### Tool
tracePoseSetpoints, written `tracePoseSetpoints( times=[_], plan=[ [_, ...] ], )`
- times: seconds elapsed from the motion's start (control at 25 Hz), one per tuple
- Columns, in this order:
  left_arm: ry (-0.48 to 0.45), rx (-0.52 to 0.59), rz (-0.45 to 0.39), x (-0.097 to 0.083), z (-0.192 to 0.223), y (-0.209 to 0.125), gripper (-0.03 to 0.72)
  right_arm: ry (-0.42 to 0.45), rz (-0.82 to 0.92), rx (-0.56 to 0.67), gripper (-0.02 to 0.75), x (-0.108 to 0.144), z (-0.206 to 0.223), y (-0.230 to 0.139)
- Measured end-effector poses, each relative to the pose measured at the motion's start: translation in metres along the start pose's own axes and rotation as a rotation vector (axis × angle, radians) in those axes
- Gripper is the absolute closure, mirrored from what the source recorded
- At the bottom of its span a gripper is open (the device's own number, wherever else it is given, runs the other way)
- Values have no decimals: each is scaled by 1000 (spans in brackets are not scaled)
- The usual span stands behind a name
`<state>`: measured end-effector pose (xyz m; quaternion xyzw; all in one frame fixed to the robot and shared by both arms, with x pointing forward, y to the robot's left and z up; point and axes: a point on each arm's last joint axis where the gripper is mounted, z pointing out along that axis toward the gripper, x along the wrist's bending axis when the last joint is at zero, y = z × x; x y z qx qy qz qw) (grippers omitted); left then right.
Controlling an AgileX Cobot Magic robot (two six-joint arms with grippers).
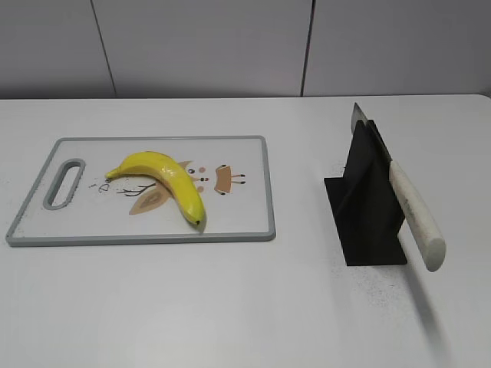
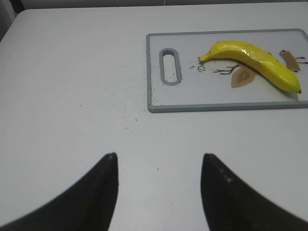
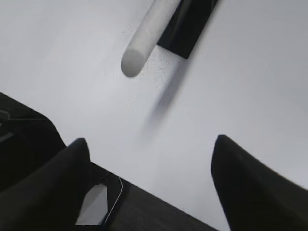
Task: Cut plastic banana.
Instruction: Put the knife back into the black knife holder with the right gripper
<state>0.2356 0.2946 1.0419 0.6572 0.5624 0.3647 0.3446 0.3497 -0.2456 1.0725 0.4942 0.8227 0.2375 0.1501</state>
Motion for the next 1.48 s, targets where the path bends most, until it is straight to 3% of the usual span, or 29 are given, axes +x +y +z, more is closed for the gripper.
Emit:
tracePoseSetpoints(
  times=[0.28, 0.52, 0.72, 1.08, 1.48],
  plan=[
    [0, 0, 0, 0, 0, 0, 153, -12, -12, -324, 173, 5, -38, -77],
    [0, 0, 0, 0, 0, 0, 153, 12, -7, -555, 178, 11, -57, -113],
    [0, -1, 0, 0, 0, 0, 153, -18, 23, -575, 178, 12, -58, -117],
    [-1, -1, 0, 0, 0, 0, 153, -254, 236, -567, 178, 14, -57, -114],
    [-1, -1, 0, 0, 0, 0, 153, -273, 253, -567, 178, 14, -56, -114]
  ],
)
